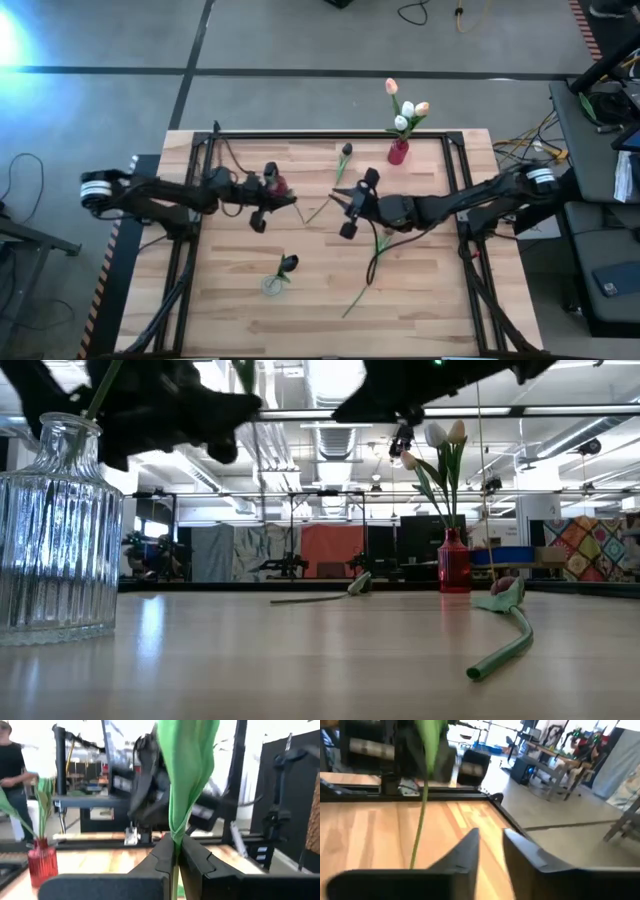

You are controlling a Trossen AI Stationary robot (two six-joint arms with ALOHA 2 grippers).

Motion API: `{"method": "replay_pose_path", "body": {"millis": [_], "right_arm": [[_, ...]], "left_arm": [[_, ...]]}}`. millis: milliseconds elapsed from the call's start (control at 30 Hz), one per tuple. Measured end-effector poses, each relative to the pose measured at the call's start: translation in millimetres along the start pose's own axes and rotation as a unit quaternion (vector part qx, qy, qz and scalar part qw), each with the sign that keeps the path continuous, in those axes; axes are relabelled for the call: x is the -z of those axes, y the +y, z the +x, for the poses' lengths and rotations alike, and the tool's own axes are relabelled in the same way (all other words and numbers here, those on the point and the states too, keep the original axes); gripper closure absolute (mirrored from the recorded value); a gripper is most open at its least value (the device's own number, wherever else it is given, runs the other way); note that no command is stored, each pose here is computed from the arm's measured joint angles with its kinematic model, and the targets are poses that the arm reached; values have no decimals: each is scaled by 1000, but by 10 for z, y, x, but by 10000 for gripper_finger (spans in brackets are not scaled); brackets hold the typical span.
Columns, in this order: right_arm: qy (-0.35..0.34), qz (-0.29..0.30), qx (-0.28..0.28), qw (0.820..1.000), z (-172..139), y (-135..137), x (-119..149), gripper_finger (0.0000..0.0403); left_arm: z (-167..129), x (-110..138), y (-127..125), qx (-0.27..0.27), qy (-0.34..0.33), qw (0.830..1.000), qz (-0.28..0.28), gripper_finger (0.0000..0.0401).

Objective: Sort flowers into vase by color
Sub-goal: Put the top red flower into the transparent vase

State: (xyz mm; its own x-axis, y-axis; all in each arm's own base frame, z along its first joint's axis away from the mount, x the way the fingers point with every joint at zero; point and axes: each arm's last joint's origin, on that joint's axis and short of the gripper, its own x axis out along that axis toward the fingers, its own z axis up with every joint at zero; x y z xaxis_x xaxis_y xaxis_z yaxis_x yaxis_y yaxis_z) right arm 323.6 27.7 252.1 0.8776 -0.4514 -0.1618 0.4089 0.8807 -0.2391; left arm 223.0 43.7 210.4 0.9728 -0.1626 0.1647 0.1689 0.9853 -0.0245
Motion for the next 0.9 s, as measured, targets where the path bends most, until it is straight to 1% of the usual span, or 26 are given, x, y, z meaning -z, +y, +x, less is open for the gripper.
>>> {"method": "replay_pose_path", "body": {"millis": [67,133,233,367,700,800,900], "right_arm": [[5,8,-2,1000,-46,-2,82,375],[7,13,-5,1000,-84,1,156,386],[9,29,-5,1000,-94,4,232,391],[19,34,-5,999,-78,24,299,393],[18,39,-4,999,-83,21,306,394],[21,37,-4,999,-87,20,327,394],[22,40,-3,999,-91,19,343,394]], "left_arm": [[-116,-44,-87,8,-12,1000,-5,401],[-214,-76,-186,22,-21,999,-10,401],[-323,-113,-327,30,-25,999,-19,401],[-379,-180,-491,15,-1,1000,-17,401],[-461,-602,-916,-5,37,999,-35,401],[-485,-742,-1040,3,42,998,-39,401],[-496,-852,-1165,36,38,998,-45,401]]}}
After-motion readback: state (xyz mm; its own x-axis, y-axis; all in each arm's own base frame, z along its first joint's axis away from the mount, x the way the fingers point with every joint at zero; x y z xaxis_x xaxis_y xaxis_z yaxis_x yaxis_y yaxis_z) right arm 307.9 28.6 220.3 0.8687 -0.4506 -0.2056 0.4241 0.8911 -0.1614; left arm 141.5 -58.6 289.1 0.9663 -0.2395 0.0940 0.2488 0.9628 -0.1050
